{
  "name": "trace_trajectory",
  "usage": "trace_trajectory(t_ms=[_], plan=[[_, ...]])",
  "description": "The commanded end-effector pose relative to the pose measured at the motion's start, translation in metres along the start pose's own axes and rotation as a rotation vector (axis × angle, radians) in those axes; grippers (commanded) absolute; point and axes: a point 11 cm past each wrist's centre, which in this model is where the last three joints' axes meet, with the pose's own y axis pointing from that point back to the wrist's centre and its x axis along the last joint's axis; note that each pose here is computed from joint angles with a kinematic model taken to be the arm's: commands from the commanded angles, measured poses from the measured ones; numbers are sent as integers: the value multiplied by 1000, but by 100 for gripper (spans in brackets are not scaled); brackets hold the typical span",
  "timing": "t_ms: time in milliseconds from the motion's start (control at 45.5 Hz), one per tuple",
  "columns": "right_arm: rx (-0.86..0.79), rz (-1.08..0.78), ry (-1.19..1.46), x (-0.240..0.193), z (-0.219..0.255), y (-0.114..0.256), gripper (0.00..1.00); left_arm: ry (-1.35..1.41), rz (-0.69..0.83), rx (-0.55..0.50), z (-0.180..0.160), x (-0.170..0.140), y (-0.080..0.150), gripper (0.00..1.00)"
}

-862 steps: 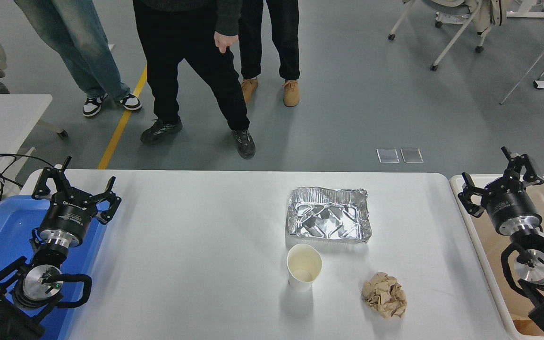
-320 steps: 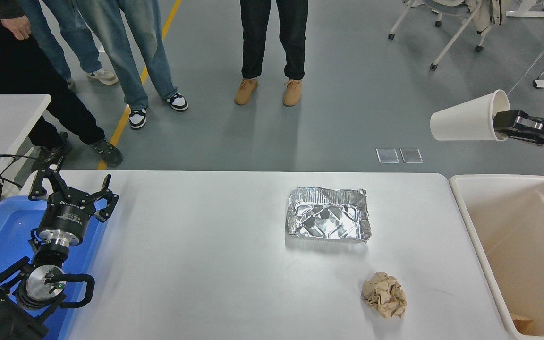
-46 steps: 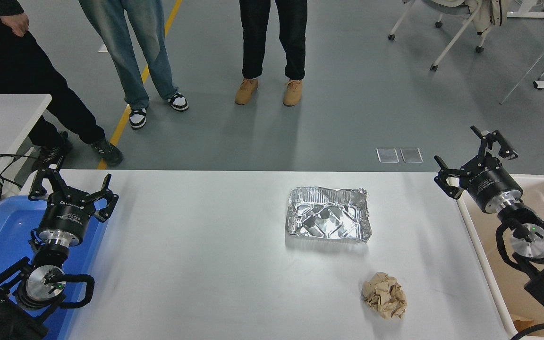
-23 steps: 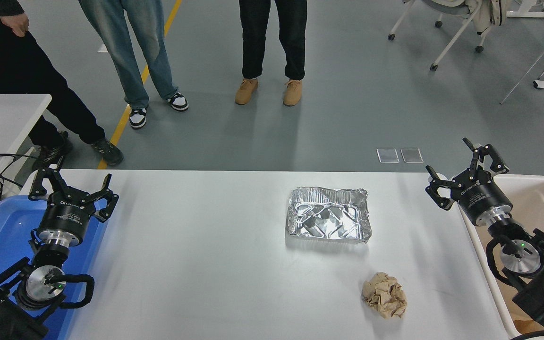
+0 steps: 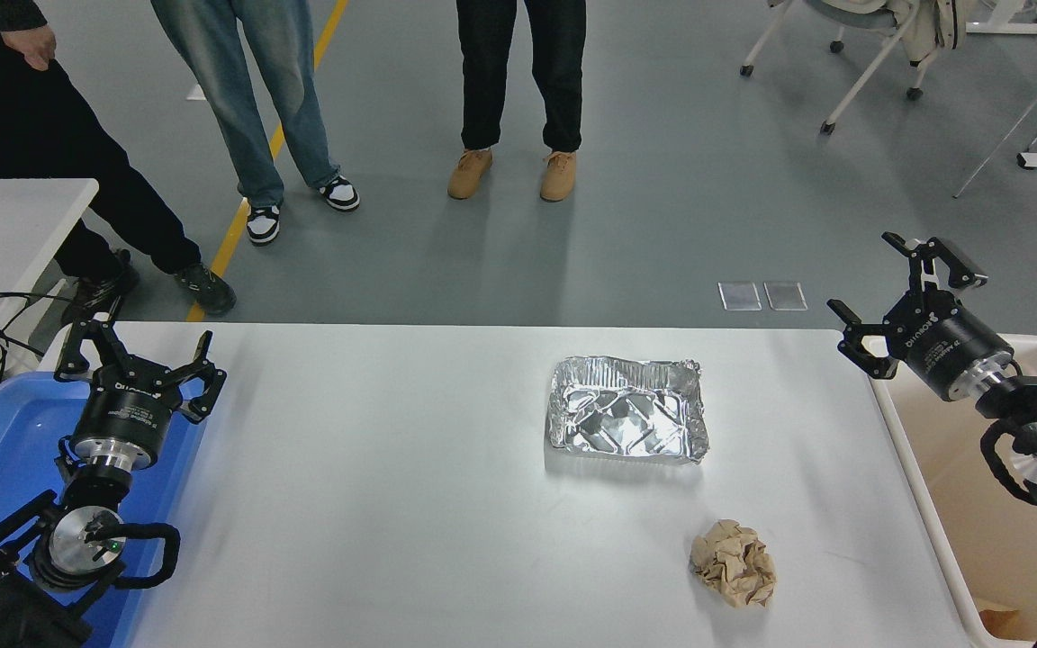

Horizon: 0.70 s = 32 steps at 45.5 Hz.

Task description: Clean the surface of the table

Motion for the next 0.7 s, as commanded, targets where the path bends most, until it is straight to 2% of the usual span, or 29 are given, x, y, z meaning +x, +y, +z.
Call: trace_trajectory(t_ms=[0, 352, 681], plan=[[-71, -167, 156, -28, -22, -9, 100, -1, 0, 0, 0, 0, 0, 99], [-152, -442, 494, -103, -45, -42, 100, 1, 0, 1, 0, 0, 0, 99], [-213, -550, 767, -137, -48, -58, 100, -1, 0, -1, 1, 0, 0, 99]])
